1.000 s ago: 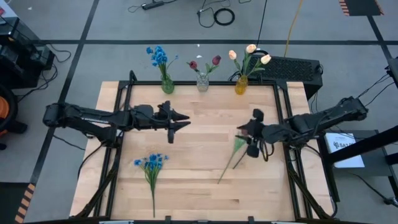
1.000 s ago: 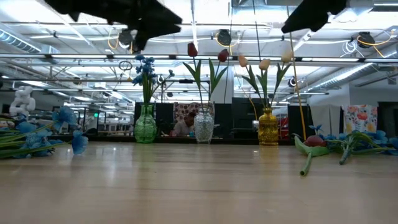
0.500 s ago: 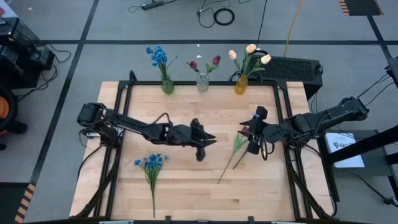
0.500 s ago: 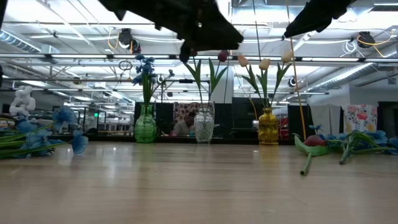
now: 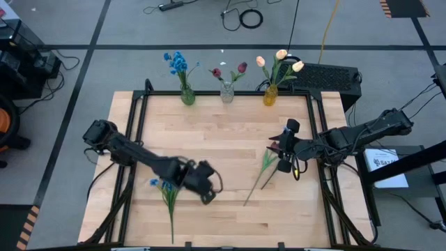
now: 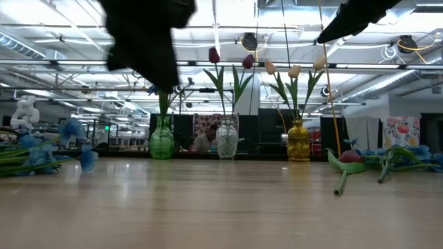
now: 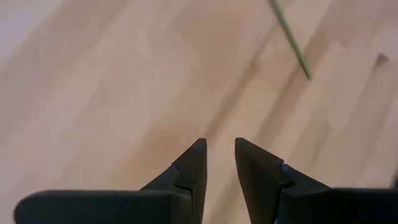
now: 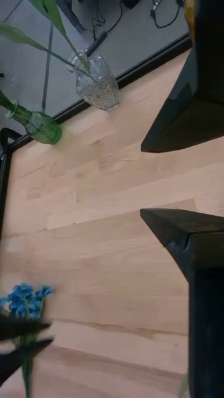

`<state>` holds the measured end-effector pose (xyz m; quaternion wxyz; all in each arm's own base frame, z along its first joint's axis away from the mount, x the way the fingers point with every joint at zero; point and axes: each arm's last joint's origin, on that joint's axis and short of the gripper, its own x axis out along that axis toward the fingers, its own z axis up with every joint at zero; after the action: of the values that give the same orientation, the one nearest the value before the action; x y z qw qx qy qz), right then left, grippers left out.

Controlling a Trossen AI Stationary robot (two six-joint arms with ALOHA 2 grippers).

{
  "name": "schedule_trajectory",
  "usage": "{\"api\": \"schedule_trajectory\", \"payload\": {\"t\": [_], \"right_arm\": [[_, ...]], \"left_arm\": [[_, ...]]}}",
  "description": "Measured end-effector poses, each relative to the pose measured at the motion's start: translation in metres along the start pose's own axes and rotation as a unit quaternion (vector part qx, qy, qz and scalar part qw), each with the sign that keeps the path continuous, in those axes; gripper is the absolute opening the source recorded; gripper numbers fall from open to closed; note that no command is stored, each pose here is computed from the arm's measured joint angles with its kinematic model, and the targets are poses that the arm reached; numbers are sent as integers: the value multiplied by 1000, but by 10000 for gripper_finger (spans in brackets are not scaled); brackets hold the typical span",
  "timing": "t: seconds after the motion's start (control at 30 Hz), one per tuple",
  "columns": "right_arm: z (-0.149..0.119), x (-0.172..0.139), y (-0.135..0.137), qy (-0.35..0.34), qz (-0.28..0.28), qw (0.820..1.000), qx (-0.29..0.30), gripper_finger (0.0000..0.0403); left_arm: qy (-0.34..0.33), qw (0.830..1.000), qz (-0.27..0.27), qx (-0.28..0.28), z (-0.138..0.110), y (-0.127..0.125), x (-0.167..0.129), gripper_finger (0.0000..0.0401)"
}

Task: Sort flowers into vase by color
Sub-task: Put the left blue flowers into the green vase

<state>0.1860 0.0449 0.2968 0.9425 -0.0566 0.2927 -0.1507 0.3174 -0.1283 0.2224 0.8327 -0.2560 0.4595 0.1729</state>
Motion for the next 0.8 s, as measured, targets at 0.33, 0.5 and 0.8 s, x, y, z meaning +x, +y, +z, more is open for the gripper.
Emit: {"api": "schedule_trajectory", "payload": {"t": [0.33, 0.5, 0.8], "right_arm": [[2, 0, 0, -8, -8, 1000, -17, 148], [5, 0, -1, -26, -24, 999, -9, 148], [11, 0, 0, -51, -17, 999, 10, 148]], "left_arm": [[114, 977, 69, -166, -69, -21, -43, 89], [135, 962, 76, -223, -101, -30, -56, 89], [136, 947, 127, -263, -147, -37, -54, 160]]}}
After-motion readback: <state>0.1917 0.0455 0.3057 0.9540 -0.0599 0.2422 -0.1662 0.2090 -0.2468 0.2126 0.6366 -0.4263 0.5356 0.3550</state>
